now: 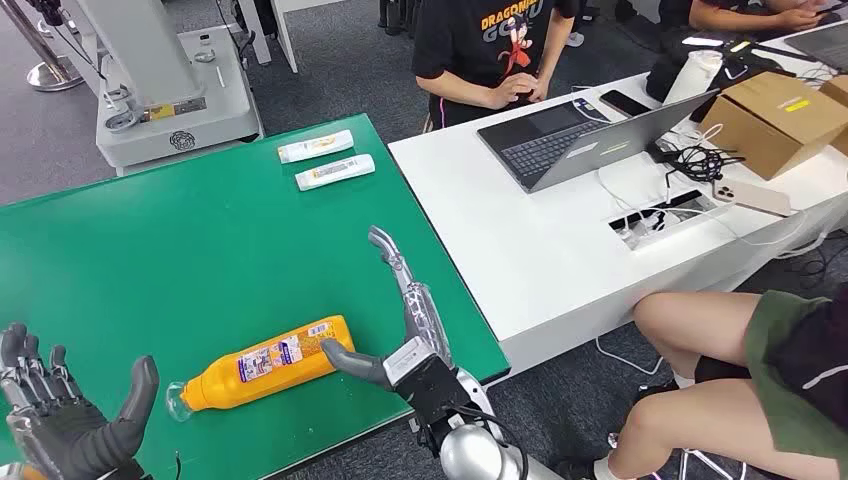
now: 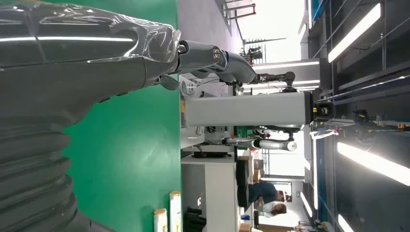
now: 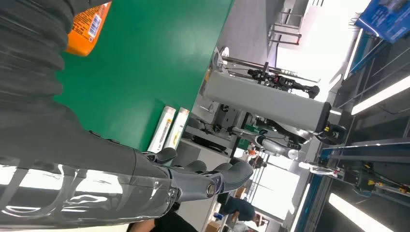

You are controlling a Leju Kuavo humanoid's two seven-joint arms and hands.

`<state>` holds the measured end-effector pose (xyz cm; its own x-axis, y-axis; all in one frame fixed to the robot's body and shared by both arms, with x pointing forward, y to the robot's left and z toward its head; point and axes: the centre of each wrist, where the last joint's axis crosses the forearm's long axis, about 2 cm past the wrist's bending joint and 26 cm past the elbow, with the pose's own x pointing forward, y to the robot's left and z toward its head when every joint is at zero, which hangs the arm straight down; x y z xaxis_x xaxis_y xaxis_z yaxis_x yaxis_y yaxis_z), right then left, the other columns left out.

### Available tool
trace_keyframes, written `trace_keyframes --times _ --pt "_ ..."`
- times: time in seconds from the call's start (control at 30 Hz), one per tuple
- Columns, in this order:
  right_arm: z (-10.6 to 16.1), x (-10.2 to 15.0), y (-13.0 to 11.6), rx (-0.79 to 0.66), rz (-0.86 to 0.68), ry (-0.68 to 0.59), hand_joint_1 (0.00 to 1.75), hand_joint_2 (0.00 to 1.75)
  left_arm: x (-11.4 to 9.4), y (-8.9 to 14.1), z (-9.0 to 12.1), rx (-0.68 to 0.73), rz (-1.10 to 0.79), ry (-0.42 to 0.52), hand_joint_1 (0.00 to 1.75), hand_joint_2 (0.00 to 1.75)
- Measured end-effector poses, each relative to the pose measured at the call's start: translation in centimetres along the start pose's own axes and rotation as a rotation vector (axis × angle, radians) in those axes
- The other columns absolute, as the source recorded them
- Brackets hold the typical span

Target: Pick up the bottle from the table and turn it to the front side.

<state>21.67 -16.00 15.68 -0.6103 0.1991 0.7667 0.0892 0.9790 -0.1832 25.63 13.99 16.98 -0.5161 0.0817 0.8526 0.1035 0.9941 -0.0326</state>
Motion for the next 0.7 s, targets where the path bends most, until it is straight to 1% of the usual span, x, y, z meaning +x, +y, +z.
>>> trace_keyframes --times 0.13,0.27,0.4,0.5,0.7 --pt "0.1 0.1 -0.1 0.005 0.008 0.0 0.0 1.75 0.0 0.0 0.0 0.002 -0.001 0.0 0.0 1.75" --pt "-0.1 0.2 -0.6 0.02 0.045 -0.027 0.0 1.75 0.0 0.0 0.0 0.006 -0.003 -0.001 0.0 1.75" --pt "-1.1 -0.4 -2.2 0.063 0.13 -0.05 0.0 1.75 0.0 0.0 0.0 -0.001 -0.001 -0.002 0.0 1.75" --pt "-1.7 -0.8 -3.4 0.067 0.164 -0.055 0.0 1.75 0.0 0.0 0.0 -0.004 0.001 -0.002 0.0 1.75" --pt "-2.0 -1.2 -4.3 0.057 0.191 -0.057 0.0 1.75 0.0 0.0 0.0 -0.007 0.002 -0.002 0.0 1.75"
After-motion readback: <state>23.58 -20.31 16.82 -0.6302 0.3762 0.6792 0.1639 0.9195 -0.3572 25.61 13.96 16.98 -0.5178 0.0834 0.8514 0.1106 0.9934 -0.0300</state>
